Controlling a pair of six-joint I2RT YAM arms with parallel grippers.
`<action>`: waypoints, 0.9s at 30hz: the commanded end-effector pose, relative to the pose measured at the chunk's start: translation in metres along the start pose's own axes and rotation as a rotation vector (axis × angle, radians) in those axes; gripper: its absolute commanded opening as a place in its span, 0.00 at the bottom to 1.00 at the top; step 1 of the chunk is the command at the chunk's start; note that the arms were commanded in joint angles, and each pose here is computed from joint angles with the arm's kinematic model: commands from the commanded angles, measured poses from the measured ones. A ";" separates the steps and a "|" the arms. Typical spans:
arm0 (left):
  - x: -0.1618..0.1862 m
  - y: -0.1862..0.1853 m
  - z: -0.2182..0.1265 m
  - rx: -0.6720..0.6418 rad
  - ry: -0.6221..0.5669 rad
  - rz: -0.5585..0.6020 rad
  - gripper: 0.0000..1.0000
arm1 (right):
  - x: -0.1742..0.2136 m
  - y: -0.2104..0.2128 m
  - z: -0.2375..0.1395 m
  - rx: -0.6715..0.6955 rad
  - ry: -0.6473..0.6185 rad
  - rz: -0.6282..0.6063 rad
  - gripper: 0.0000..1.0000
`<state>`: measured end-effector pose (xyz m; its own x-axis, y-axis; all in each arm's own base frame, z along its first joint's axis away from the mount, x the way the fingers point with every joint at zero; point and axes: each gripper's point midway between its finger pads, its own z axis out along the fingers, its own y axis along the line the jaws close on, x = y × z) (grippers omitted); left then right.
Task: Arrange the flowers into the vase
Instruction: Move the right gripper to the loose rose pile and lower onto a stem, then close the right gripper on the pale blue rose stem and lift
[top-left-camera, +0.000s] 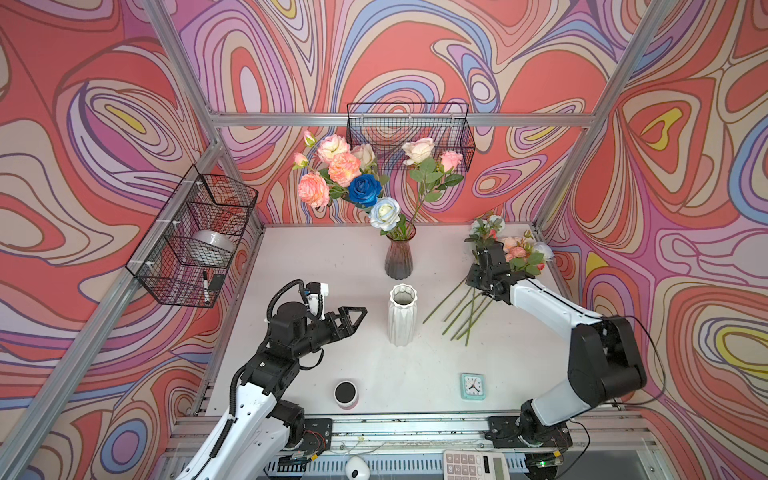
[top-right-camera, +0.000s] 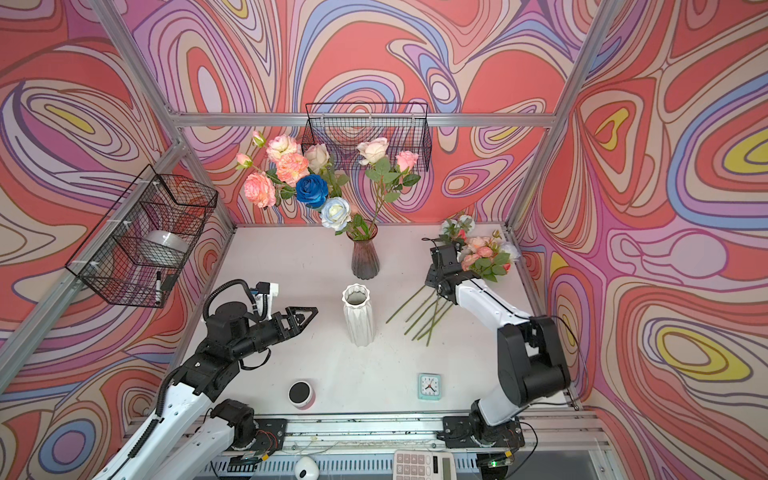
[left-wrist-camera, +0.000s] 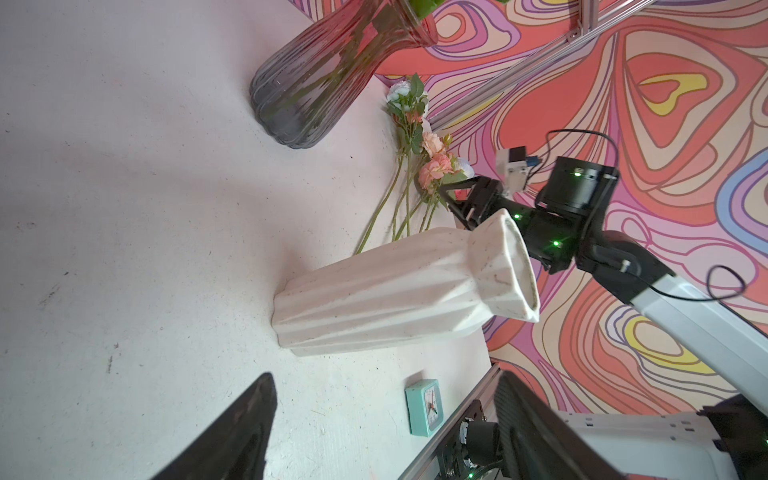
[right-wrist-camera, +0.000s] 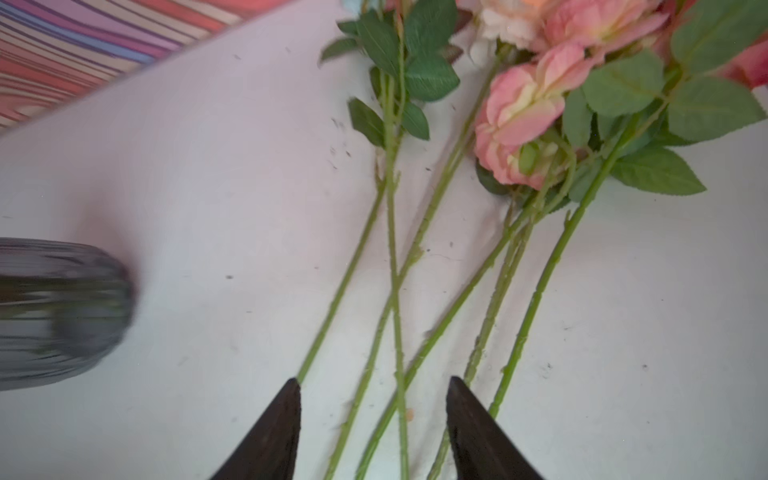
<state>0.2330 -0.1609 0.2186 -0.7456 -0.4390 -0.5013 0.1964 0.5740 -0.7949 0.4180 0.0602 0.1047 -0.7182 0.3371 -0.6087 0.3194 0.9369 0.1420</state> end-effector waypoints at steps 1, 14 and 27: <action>0.002 -0.004 0.000 0.028 0.000 -0.002 0.84 | -0.007 -0.003 0.019 0.028 0.027 0.004 0.50; 0.014 0.013 0.008 0.005 0.031 -0.028 0.84 | -0.009 -0.008 0.081 0.114 0.107 -0.027 0.30; 0.013 0.013 0.005 -0.009 0.024 -0.022 0.84 | -0.024 -0.005 0.078 0.085 0.038 -0.045 0.00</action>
<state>0.2300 -0.1616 0.1967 -0.7691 -0.4342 -0.4689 0.1650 0.5740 -0.8021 0.4770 0.0435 0.0336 -0.7963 0.3102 -0.5193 0.3463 0.9377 0.0292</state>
